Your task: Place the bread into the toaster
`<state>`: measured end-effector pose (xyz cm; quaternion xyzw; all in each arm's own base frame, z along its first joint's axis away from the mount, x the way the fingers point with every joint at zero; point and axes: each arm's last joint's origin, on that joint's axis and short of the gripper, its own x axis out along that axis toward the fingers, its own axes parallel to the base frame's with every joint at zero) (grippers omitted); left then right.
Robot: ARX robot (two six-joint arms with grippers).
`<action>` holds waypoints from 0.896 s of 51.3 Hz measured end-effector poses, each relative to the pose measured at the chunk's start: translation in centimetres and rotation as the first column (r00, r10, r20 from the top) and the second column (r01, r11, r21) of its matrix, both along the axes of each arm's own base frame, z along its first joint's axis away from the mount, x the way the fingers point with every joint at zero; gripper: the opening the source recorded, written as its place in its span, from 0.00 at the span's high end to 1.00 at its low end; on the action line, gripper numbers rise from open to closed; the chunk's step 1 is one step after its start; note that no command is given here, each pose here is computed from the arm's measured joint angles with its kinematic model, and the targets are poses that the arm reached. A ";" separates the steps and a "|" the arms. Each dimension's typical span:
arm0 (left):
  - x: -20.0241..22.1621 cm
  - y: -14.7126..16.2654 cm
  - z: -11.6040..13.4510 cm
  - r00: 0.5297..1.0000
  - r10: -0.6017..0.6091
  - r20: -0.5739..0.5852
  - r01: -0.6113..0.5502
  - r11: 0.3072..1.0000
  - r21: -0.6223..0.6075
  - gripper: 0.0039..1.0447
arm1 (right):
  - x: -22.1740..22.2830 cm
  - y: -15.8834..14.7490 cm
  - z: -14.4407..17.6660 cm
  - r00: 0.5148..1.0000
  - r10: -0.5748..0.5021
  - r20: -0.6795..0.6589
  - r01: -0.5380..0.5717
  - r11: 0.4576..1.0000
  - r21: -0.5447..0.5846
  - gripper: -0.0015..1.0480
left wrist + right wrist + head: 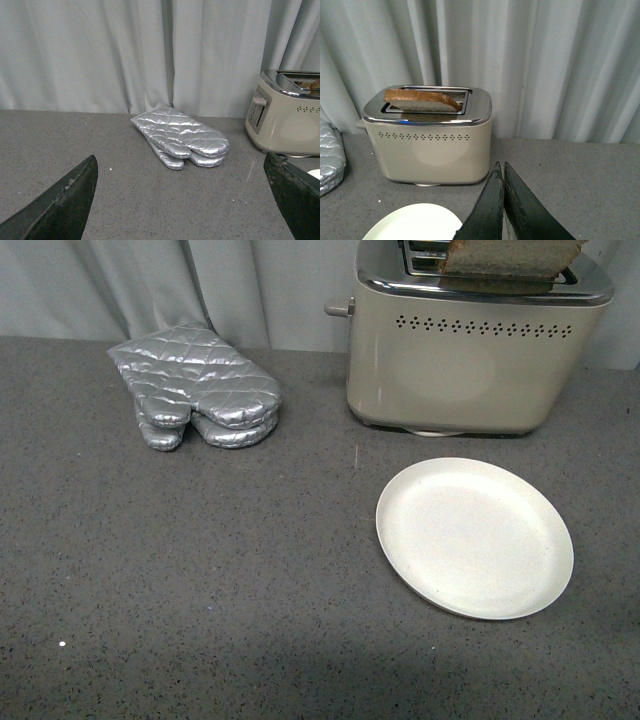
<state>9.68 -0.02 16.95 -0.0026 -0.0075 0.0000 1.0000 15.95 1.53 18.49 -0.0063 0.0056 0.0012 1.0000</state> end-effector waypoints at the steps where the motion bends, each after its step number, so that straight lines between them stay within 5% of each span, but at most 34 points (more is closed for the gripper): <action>1: 0.0 0.0 0.0 1.000 0.000 0.000 0.000 1.000 0.000 0.06 | -0.2 -0.1 -0.2 1.000 -0.002 -0.001 0.002 1.000 0.000 0.99; 46: 0.0 0.0 0.0 1.000 0.000 0.000 0.000 1.000 0.000 0.06 | -4.2 -1.5 -1.7 1.000 -0.002 0.018 0.002 1.000 0.002 0.99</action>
